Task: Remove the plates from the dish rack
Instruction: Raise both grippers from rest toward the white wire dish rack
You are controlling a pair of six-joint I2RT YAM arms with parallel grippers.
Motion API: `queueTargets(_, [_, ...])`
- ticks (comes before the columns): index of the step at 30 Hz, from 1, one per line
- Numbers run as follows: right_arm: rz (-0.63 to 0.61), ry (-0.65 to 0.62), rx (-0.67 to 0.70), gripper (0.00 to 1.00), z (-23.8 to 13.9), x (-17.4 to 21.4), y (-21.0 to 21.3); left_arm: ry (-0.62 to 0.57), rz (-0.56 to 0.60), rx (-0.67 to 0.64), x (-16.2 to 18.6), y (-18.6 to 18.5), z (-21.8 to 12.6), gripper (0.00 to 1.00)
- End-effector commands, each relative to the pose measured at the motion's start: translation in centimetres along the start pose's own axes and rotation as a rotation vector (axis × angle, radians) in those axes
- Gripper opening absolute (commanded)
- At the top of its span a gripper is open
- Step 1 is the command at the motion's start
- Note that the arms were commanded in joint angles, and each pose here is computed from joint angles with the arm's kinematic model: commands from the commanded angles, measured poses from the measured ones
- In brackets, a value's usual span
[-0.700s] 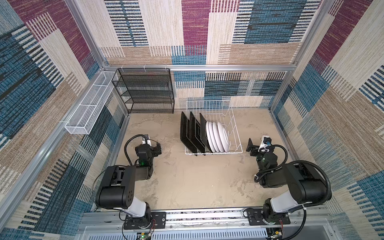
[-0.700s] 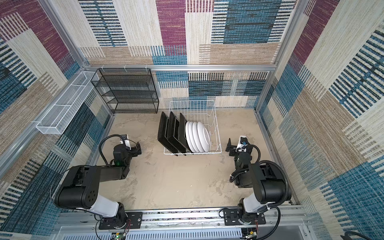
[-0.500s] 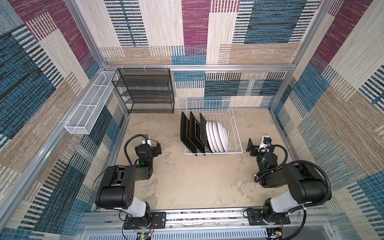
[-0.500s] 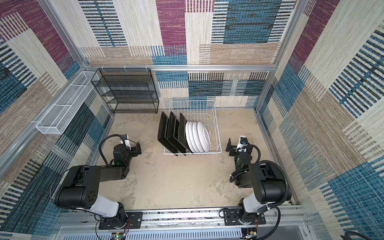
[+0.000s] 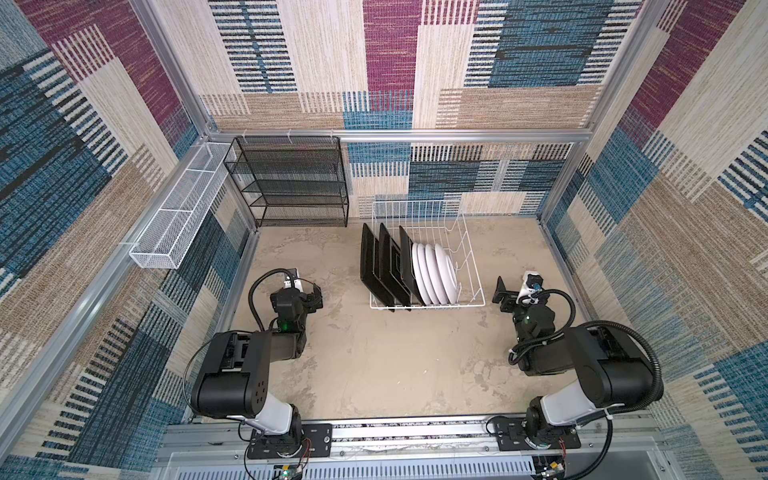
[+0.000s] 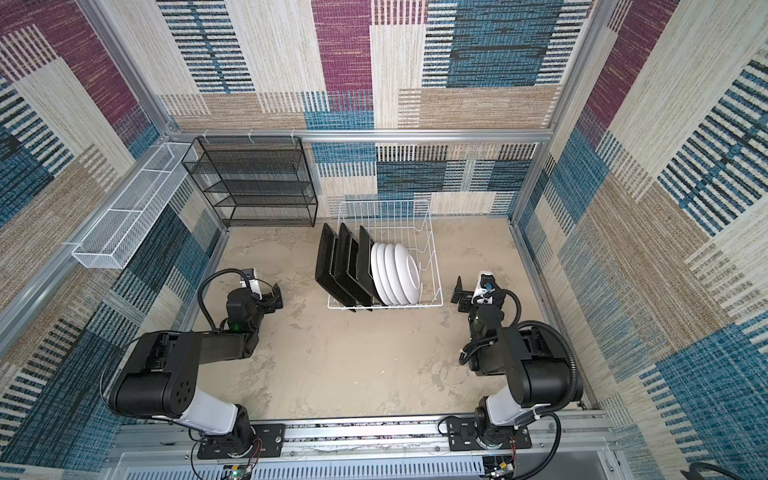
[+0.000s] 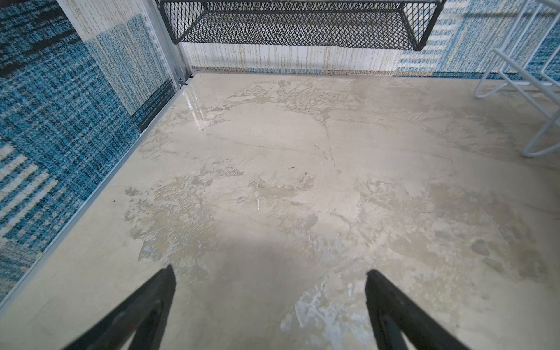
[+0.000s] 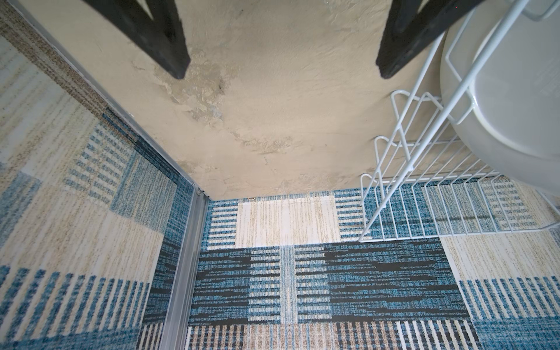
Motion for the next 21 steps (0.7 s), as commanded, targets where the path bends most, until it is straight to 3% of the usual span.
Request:
queueTargets(1, [0.01,-0.029,-0.001,0.99,0.11,-0.63,-0.03,-0.006,0.003,0.009,-0.26,-0.12,0.04,1.0])
queueTargets(21, [0.011,-0.03,0.0,0.99,0.01,-0.64,-0.02,-0.004,0.003,0.011,-0.25,-0.06,0.06,1.0])
Point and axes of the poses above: each gripper's point midway between its finger pads, its own z axis out along the fingers, its own y axis along the line the jaws close on, x = y × z, the point moved 5 cm from there along -z, back along the fingers, and after that the axes turned 11 degrees about -z, right-handed, at the moved point
